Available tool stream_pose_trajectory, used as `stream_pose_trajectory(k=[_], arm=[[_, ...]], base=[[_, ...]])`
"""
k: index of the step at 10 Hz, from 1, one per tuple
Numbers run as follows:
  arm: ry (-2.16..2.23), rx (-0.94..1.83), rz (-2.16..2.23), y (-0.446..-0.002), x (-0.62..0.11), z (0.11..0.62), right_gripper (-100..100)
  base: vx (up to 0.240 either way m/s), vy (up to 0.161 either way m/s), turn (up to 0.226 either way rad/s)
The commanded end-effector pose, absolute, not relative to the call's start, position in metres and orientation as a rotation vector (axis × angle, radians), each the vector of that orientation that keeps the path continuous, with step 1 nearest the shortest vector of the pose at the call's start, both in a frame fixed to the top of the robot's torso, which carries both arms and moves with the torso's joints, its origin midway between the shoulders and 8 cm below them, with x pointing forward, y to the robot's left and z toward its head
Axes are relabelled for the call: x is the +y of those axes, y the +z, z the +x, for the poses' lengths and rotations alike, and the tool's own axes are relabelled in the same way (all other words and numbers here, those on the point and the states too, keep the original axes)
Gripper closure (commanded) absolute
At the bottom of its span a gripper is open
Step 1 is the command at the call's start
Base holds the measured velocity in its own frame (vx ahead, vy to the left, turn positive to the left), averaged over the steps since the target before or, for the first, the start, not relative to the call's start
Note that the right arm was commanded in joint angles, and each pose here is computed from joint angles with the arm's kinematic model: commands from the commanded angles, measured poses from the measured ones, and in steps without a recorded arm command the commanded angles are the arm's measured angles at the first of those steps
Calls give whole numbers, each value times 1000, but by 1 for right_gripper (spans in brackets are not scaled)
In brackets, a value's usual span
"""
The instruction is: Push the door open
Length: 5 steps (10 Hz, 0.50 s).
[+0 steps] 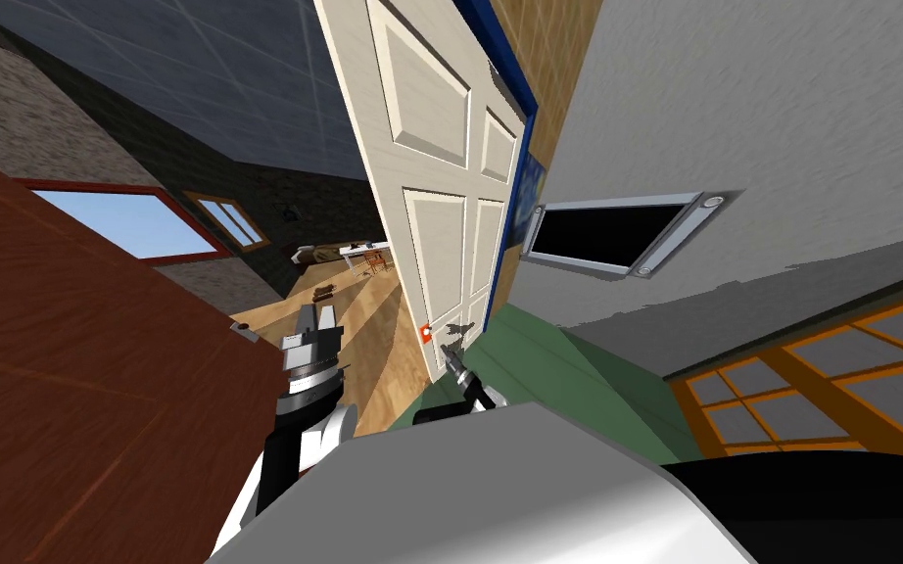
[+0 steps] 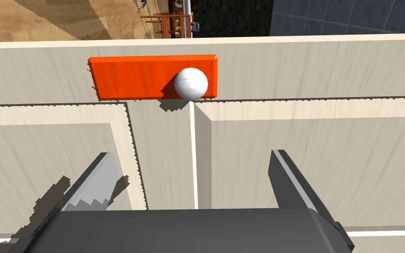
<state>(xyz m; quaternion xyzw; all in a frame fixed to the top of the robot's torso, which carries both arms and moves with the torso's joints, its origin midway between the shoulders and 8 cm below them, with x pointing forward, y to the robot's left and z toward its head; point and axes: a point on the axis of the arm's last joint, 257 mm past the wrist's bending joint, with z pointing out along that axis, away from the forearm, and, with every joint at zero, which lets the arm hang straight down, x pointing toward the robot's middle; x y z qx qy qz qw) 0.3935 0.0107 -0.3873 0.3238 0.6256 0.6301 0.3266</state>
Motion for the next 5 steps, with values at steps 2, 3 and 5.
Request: stream_pose_trajectory(k=[2,3,5], arm=[[1641,1642,849,-390,7,395,-100],[1638,1642,850,-390,6,395,-100],[1630,1641,855,-392,3,396,-100]], base=[[73,30,18],[150,104,24],[175,103,31]])
